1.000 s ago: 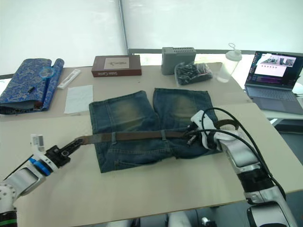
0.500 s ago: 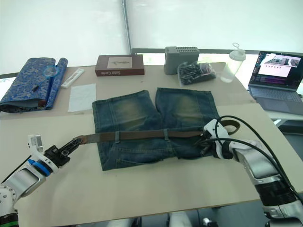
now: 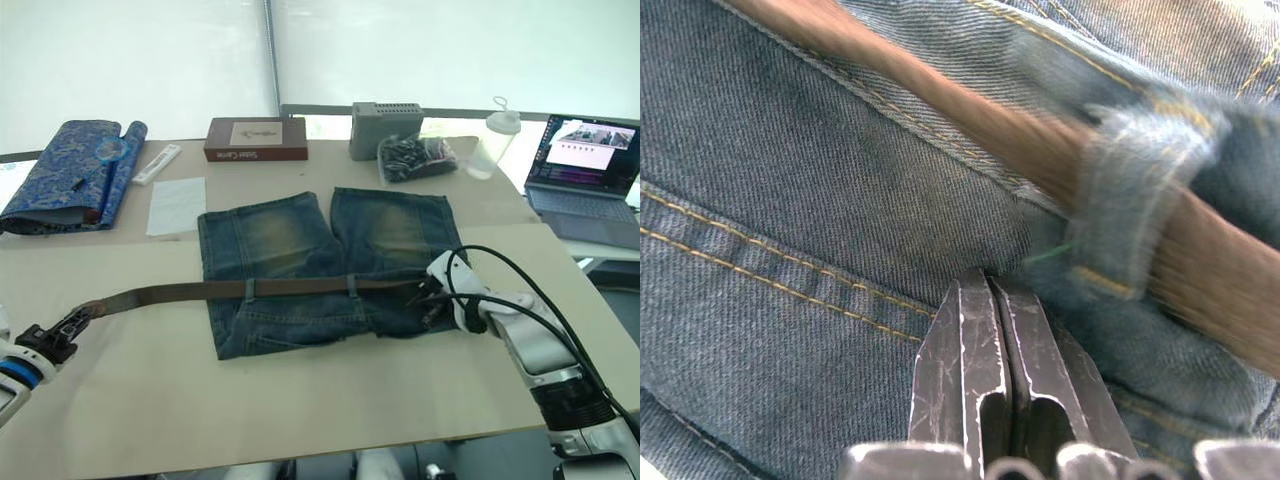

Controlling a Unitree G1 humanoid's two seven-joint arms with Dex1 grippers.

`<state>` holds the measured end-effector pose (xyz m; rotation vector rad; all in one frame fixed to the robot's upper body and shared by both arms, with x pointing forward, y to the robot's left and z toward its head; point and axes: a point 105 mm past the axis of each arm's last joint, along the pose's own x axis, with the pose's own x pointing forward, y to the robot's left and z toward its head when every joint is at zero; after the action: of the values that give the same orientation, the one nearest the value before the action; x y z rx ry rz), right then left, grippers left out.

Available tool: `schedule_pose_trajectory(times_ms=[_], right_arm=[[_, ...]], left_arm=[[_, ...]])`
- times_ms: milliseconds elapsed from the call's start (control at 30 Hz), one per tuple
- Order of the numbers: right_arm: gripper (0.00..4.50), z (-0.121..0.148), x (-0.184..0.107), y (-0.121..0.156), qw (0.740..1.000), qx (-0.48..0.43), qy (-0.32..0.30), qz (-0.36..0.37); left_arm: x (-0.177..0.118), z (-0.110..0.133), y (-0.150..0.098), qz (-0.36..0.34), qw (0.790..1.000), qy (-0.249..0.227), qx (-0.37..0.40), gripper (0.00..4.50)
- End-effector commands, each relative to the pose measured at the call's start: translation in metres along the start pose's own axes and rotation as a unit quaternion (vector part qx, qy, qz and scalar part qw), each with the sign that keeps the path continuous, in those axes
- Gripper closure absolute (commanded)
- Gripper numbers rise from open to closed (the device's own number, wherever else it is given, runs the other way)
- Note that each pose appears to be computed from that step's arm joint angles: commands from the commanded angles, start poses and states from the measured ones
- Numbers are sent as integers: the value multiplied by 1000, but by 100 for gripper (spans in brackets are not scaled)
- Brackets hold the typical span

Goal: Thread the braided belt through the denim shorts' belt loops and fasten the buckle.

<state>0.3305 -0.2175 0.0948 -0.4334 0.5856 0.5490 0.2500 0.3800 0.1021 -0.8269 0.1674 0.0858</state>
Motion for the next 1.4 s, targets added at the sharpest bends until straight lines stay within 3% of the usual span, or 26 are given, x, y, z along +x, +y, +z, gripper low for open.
schedule_pose_trajectory(times_ms=[33,267,467,700,933,967,1000,1033,1133,1233,1400], right_arm=[[447,-10,-1,0,1000,21,14,-4],[447,6,-25,-7,1000,-10,-22,1],[260,35,-48,-2,993,-77,-83,28],[260,58,-33,12,970,-198,-134,29],[260,67,-13,17,947,-290,-134,32],[258,68,-11,17,943,-302,-134,34],[258,70,-10,18,938,-316,-135,37],[258,71,-8,20,933,-331,-134,42],[258,74,-5,23,928,-342,-138,52],[258,81,-1,29,924,-346,-150,68],[258,90,7,40,915,-356,-155,106]], left_arm=[[-7,17,1,3,1000,-26,14,450],[-6,1,-2,-7,1000,17,8,450],[-8,-16,-9,-29,997,70,22,450],[-4,-19,-15,-41,994,87,53,450],[-1,1,-22,-47,990,56,119,450],[0,4,-26,-50,987,51,142,412],[-1,6,-34,-64,977,53,195,363],[-1,7,-44,-80,966,54,241,344],[-4,4,-65,-126,937,60,319,220],[-6,0,-88,-178,912,64,364,220],[-7,-30,-117,-259,841,121,460,220]])
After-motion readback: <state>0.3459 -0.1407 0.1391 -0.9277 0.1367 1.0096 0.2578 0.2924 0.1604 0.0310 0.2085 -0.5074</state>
